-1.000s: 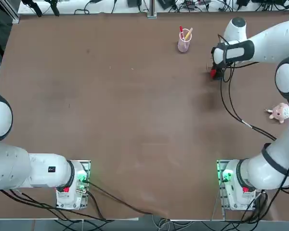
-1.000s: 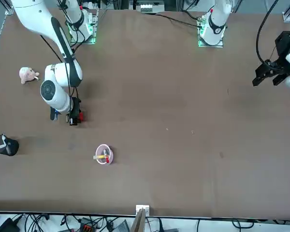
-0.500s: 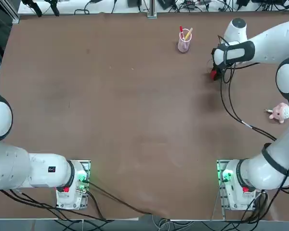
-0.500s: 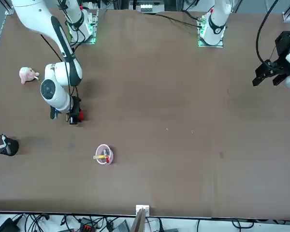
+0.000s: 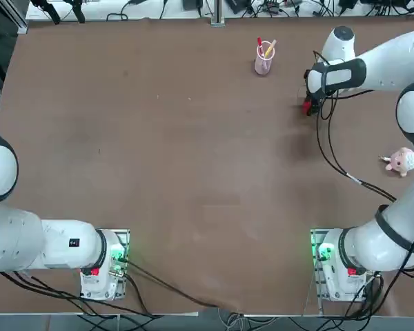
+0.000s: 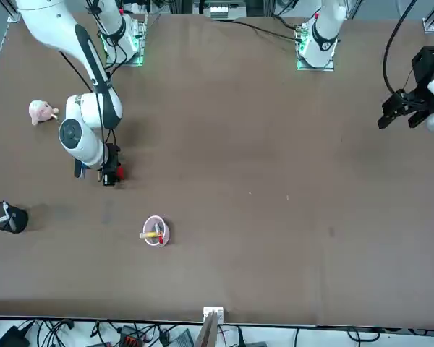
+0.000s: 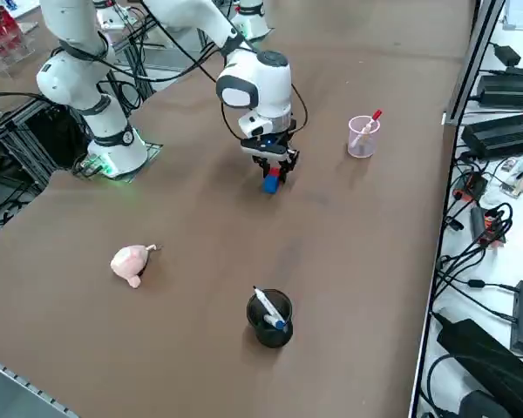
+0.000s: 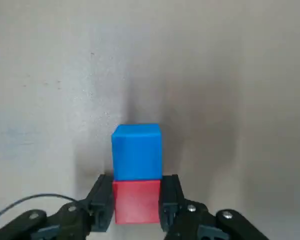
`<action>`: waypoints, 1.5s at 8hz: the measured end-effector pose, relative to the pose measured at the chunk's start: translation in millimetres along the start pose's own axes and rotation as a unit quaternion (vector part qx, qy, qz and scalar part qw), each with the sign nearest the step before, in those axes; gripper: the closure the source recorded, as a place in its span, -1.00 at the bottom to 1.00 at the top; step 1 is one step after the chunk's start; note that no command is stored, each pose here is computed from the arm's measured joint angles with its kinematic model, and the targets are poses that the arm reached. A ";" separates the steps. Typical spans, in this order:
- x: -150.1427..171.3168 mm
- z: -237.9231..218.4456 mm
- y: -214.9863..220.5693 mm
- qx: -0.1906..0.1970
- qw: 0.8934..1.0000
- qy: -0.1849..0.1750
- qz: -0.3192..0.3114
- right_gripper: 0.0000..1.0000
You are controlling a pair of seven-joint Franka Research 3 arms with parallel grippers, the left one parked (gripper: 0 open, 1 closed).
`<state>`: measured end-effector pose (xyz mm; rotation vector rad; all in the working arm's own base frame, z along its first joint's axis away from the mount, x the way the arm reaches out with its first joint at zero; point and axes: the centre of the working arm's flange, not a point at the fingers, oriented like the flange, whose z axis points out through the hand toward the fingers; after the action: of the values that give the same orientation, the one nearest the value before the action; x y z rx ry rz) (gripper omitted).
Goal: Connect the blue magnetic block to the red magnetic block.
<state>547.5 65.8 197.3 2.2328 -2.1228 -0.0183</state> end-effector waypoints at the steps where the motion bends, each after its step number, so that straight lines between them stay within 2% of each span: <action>1: 0.1 0.1 0.1 0.000 1.000 0.000 0.000 0.05; 3: 0.1 0.4 0.3 0.000 1.000 0.000 0.000 0.00; 4: 0.4 3.2 2.3 -0.004 1.000 0.000 -0.003 -0.27; 6: 1.0 1.0 1.5 -0.002 1.000 0.000 -0.019 -0.96; 8: 3.1 -23.6 -8.8 -0.004 0.999 0.001 -0.044 -1.00; 10: 4.4 -71.1 -27.3 -0.022 0.996 0.002 -0.082 -1.00; 12: 5.5 -121.9 -43.6 -0.044 0.986 0.000 -0.160 -1.00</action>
<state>597.4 66.9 316.9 2.4904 -1.7051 -0.1237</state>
